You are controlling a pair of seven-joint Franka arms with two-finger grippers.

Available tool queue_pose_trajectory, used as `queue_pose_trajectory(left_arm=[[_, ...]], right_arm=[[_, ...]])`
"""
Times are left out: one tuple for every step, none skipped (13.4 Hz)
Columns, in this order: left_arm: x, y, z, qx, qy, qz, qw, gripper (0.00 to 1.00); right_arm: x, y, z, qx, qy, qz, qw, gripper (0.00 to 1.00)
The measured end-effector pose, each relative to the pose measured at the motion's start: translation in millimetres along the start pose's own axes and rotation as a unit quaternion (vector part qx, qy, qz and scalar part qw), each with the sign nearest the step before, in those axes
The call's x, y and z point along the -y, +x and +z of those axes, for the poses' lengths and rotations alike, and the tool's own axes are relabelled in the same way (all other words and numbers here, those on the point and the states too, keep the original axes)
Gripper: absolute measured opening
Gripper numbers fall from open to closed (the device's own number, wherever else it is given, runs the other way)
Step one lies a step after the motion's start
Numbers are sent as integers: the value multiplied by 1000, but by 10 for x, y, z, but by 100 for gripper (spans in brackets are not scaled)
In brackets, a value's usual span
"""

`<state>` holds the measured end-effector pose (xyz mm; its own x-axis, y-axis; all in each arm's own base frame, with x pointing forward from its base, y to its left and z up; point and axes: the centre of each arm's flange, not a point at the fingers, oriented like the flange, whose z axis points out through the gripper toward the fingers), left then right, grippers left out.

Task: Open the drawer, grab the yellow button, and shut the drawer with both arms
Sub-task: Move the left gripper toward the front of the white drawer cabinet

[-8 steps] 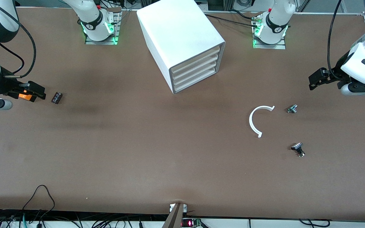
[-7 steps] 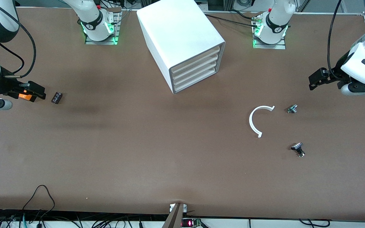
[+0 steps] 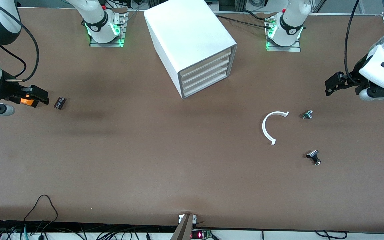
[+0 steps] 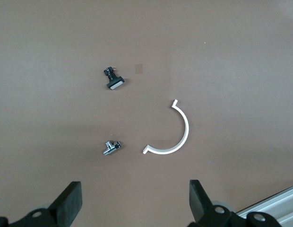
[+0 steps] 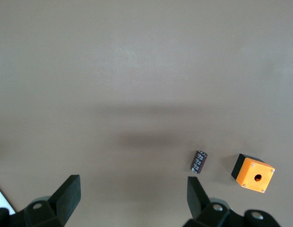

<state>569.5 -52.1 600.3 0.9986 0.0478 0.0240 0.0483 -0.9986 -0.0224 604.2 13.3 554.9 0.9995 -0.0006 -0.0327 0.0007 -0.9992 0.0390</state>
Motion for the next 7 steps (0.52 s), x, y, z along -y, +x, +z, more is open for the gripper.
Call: queue_pose_trajectory(left_arm=[[-12, -3, 4, 1, 0, 1, 1000, 100], [-30, -7, 30, 7, 1, 3, 1000, 100], [-55, -6, 113, 22, 3, 5, 1000, 100], [-80, 7, 253, 46, 6, 7, 999, 100], [-95, 24, 414, 72, 9, 9, 997, 100], [-100, 32, 577, 100, 13, 9, 995, 100], [-107, 19, 715, 130, 17, 11, 991, 100]], right_arm=[[-5, 1, 2, 0, 0, 0, 1000, 100], [-9, 1, 5, 1, 0, 1, 1000, 100], [-13, 0, 11, 2, 0, 1, 1000, 100], [-18, 0, 15, 3, 0, 2, 1000, 100], [-21, 0, 18, 3, 0, 2, 1000, 100], [-23, 0, 21, 4, 0, 2, 1000, 100], [-24, 0, 22, 4, 0, 2, 1000, 100]])
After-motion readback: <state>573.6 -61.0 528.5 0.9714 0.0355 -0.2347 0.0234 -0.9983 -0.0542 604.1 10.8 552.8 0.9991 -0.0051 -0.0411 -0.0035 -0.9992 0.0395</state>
